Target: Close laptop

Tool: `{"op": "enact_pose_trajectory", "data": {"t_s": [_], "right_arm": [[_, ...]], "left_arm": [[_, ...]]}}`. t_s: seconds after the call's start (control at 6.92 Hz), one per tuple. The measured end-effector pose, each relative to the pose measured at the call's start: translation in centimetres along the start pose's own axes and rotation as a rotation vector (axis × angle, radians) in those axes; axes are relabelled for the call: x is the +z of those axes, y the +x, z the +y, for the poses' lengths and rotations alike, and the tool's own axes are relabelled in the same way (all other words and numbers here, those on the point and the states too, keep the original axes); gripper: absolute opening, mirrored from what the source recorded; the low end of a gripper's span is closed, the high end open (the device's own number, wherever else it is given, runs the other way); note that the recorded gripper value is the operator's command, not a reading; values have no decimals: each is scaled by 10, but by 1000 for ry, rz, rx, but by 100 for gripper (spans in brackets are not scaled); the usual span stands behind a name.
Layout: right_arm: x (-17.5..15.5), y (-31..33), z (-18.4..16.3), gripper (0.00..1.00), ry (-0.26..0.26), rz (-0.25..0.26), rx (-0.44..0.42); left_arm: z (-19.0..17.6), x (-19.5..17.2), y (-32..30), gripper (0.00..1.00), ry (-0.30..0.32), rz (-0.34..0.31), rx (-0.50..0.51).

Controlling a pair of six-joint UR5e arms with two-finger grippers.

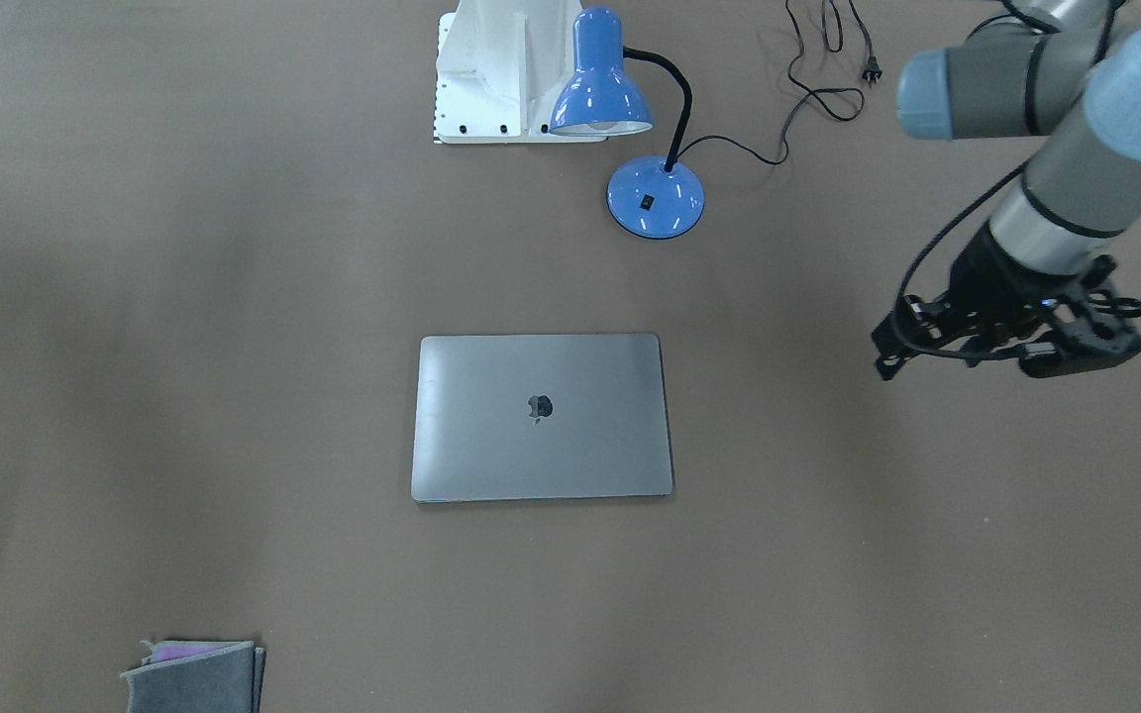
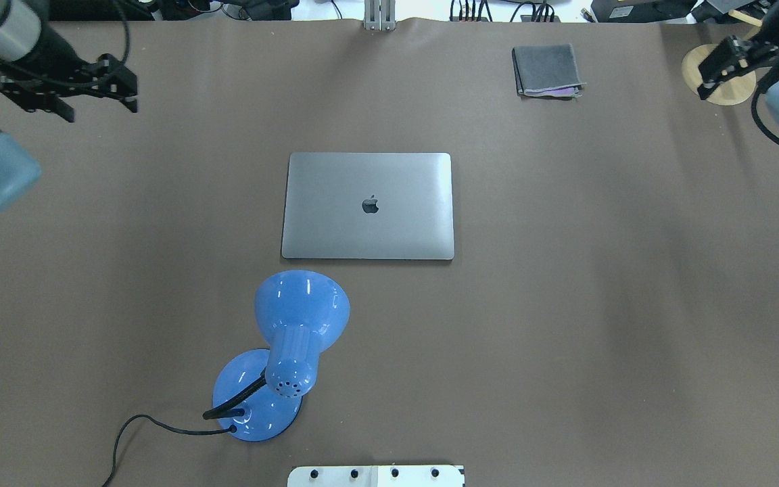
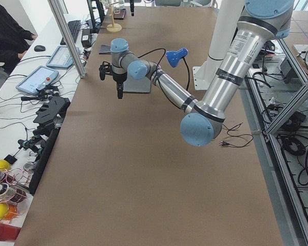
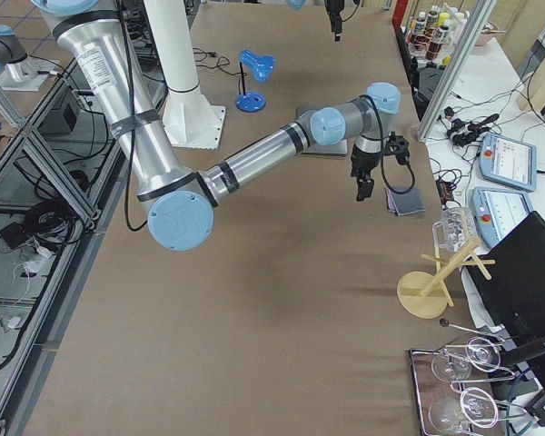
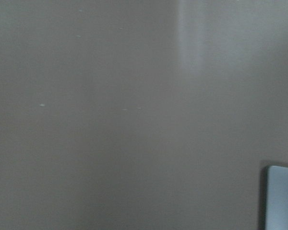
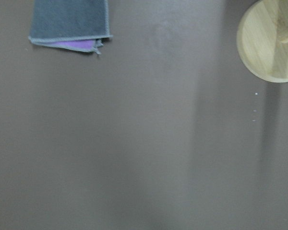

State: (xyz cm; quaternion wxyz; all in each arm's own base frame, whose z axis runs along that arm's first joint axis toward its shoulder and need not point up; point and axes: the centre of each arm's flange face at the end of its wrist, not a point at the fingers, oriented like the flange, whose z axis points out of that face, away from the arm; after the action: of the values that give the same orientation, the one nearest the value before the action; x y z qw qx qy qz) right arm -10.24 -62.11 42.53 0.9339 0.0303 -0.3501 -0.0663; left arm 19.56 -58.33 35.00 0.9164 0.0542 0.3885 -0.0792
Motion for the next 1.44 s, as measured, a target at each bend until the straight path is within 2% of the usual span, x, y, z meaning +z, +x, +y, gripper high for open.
{"op": "enact_pose_trajectory", "data": {"t_s": [0.14,0.29,0.58,0.72,1.01,1.44], "right_arm": [[12,49,6,100,-30,23,-28],[20,87,17,100,-53,30,-16],[32,142,48,100,-79,21,7],[35,164,64,100,-85,5,25],[39,197,91,100,-92,-34,34],[42,216,108,100,-95,-59,45]], "left_arm": [[-6,-7,-79,98,-4,-57,57],[-5,-11,-151,98,-16,-102,95],[-2,-10,-253,98,-56,-154,136],[1,-11,-294,98,-74,-152,131],[7,-4,-347,98,-119,-75,107],[14,19,-390,98,-166,-50,116]]}}
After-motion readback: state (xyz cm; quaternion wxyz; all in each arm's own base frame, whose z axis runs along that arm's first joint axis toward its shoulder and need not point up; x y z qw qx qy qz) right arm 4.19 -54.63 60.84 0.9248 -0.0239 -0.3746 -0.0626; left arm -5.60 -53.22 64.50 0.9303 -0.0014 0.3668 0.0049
